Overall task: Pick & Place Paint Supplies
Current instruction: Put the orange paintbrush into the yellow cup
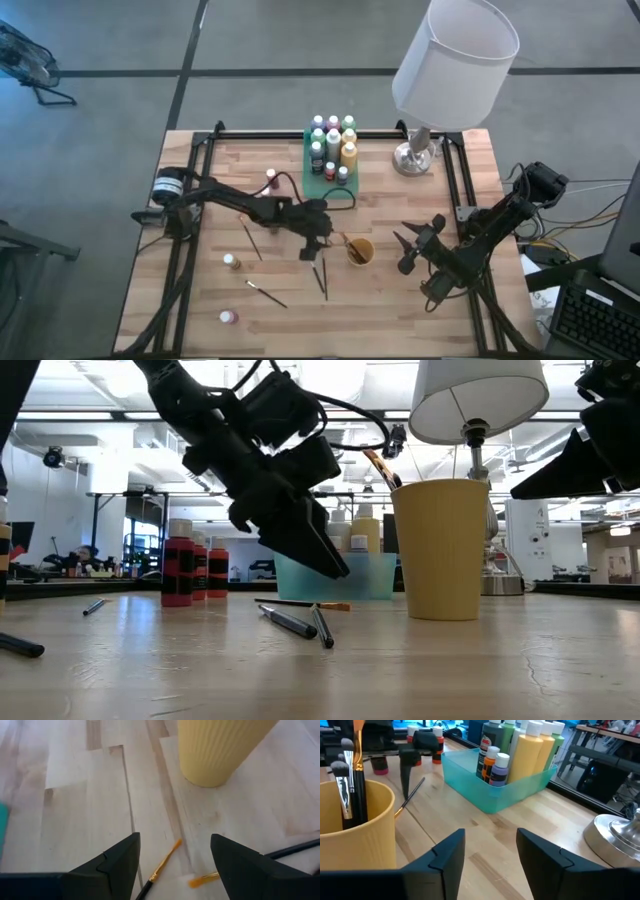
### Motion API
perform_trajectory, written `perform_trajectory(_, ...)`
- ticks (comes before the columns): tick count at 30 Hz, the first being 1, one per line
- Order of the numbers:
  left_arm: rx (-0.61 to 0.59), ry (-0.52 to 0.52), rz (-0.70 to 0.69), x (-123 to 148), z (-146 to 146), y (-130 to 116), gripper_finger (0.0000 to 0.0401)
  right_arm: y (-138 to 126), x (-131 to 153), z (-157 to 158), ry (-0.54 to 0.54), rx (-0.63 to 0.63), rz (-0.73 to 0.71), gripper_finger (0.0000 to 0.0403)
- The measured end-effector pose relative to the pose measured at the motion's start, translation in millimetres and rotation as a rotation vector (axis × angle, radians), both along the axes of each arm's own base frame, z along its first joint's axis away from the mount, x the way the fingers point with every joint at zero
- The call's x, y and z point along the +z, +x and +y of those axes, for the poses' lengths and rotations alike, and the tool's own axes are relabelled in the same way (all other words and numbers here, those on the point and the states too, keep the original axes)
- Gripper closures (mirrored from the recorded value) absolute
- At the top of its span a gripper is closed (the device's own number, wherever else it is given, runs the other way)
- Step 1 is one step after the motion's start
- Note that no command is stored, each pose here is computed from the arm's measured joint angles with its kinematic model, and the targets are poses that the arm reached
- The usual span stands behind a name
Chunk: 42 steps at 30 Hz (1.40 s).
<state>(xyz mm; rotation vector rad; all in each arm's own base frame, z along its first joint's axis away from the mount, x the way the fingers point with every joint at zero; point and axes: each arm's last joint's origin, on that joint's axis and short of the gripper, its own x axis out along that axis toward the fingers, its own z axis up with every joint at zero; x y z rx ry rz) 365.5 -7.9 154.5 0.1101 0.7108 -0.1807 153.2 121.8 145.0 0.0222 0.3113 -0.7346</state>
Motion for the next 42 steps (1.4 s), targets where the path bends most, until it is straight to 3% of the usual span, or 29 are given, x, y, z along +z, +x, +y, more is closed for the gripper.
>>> perform_trajectory(18, -0.054, 0.017, -0.018, -11.5, -1.9, 7.8, 0.0153, 0.3, 0.0, 0.3, -0.004, 0.003, 0.003, 0.0204)
perform_trajectory(35, -0.046, 0.011, 0.025, -35.6, -1.0, 20.7, 0.0156, 0.0, -0.5, 0.0, -0.007, 0.004, 0.006, 0.0246)
perform_trajectory(42, -0.038, 0.003, 0.052, -38.7, -1.3, 19.2, 0.0204, -0.5, -1.4, -0.5, -0.006, 0.004, 0.01, 0.0265)
